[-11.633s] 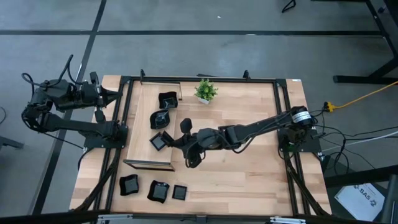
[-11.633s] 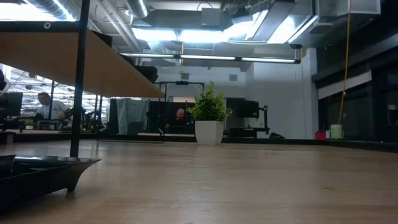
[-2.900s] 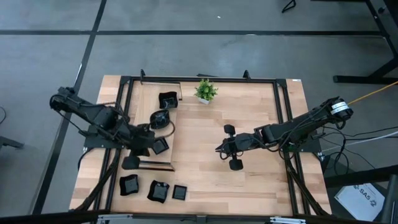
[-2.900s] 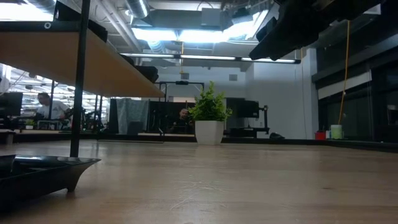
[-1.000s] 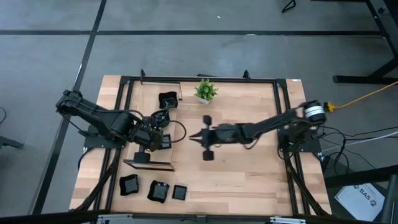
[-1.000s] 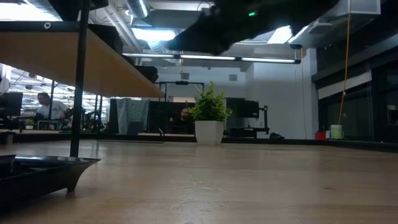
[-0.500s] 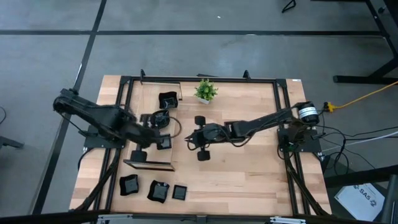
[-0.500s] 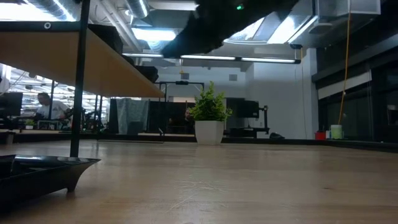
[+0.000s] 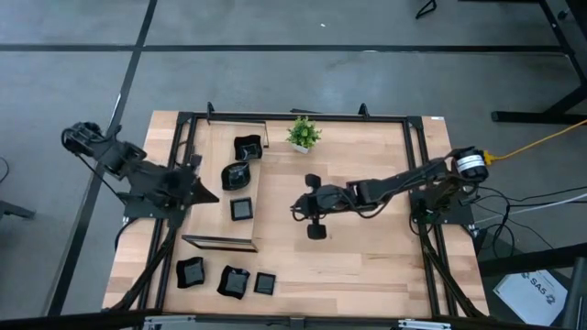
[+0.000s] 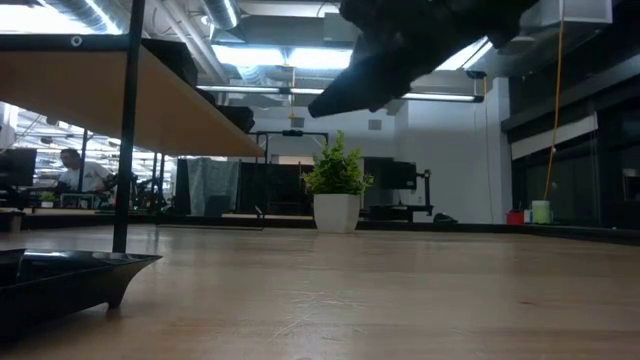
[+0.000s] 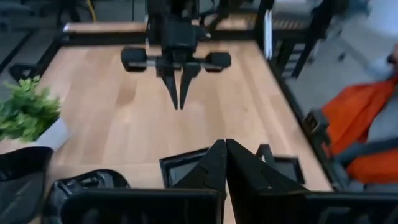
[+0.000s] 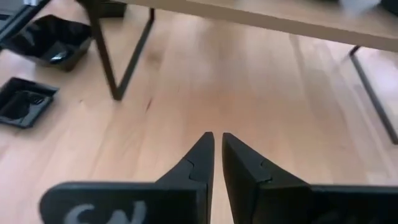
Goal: Pick & Place Mini shaped plates
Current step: Stack the black distorted square plate on top of the black distorted square plate on the shelf
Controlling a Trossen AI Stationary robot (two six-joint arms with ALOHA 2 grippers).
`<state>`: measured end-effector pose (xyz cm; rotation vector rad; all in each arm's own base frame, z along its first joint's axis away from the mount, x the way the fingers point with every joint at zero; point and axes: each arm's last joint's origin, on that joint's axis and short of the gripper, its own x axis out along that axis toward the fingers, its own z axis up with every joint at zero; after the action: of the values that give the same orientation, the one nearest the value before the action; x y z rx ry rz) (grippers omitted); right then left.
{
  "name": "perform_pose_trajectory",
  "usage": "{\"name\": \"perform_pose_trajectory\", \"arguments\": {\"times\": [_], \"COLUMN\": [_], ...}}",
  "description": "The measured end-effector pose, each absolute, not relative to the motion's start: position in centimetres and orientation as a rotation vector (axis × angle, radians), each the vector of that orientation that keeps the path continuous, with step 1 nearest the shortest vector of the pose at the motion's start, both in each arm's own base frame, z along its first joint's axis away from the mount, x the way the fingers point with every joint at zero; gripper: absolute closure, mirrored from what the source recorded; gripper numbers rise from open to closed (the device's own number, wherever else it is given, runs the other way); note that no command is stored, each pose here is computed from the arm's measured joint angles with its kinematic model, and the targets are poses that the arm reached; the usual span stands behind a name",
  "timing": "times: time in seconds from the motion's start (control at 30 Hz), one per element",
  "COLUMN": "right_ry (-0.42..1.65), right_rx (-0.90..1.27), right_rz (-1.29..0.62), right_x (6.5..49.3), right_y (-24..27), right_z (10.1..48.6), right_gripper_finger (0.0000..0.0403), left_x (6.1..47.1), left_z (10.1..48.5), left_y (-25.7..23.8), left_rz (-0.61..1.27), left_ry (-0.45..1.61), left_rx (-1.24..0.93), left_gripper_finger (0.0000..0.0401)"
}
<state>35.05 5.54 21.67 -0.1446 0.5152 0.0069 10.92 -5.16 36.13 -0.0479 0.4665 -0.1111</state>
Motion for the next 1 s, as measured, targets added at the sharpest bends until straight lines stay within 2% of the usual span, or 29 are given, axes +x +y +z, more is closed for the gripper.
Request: {"name": "perform_pose_trajectory", "arguments": {"times": [0.13,0.3,0.47,0.8,1.0], "right_ry": [0.529,0.631,0.720,0.456,0.280], "right_rx": [-0.138,-0.142,-0.103,0.055,0.035], "right_rz": [0.043,0.156,0.314,0.229,0.224], "right_x": [34.8,33.4,31.5,23.1,18.4], "right_y": [6.2,6.7,7.1,6.3,5.5], "right_z": [21.5,21.8,22.3,19.7,18.7], "right_gripper_finger": [0.0370,0.0370,0.0370,0.0370,0.0370], "left_x": [9.6,8.2,7.2,6.7,6.7], "left_z": [33.9,31.5,31.2,31.4,31.4], "left_y": [-4.4,-3.8,-3.3,-2.9,-2.9], "left_rz": [-0.146,-0.188,-0.208,-0.205,-0.185], "left_ry": [0.365,0.343,0.294,0.258,0.254], "left_rx": [-0.112,-0.249,-0.285,-0.223,-0.223], "left_gripper_finger": [0.0398,0.0398,0.0398,0.0398,0.0398]}}
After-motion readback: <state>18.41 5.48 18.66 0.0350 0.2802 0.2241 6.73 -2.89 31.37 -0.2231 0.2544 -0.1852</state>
